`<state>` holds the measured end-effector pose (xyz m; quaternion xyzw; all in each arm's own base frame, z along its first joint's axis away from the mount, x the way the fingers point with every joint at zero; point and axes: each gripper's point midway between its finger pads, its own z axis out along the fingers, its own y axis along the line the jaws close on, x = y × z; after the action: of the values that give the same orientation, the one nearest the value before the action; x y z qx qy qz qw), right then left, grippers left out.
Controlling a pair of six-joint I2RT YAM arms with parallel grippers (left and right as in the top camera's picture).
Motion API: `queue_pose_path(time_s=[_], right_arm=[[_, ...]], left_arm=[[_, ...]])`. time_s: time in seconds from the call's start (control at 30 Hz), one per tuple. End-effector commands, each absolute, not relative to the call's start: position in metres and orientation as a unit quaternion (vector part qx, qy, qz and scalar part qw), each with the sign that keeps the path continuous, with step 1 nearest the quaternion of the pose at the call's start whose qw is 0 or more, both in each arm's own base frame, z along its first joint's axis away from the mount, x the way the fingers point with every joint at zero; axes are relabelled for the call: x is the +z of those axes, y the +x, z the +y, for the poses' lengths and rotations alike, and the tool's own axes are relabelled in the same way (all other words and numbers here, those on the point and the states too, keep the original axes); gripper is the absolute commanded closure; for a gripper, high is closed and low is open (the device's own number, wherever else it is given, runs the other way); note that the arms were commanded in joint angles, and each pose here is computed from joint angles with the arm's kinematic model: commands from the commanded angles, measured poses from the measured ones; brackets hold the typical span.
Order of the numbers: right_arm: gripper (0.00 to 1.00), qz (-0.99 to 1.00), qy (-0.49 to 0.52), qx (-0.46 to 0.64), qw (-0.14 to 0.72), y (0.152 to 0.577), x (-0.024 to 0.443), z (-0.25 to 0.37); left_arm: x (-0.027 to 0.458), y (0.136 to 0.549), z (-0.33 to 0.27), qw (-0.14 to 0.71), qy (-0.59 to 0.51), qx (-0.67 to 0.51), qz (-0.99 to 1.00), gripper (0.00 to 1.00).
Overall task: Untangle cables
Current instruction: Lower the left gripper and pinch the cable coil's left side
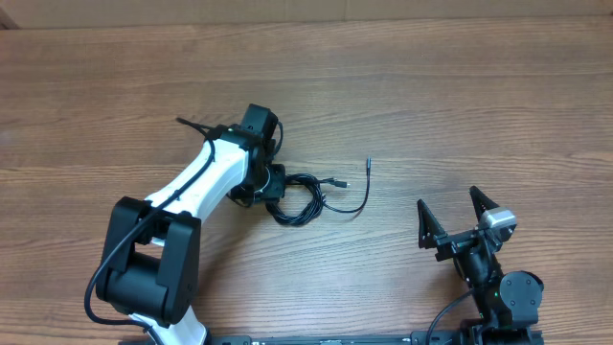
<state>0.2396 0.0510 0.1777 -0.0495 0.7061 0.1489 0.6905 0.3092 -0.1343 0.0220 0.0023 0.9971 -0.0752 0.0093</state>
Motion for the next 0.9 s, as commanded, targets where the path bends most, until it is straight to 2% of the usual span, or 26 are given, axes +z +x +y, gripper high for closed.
queue_pose_path(time_s=[0.0, 0.87], right_arm=[[0.00, 0.705, -0.051, 0.152, 0.691, 0.2394, 0.1756, 0.0524], [0.00, 0.705, -0.051, 0.152, 0.691, 0.2394, 0.1755, 0.0524]], left_arm=[[0.0134, 0.3063, -0.1319, 0.010, -0.012, -0.058, 0.998, 0.71], [0.0092, 0.3083, -0.1321, 0.018, -0.025, -0.059, 0.998, 0.75]])
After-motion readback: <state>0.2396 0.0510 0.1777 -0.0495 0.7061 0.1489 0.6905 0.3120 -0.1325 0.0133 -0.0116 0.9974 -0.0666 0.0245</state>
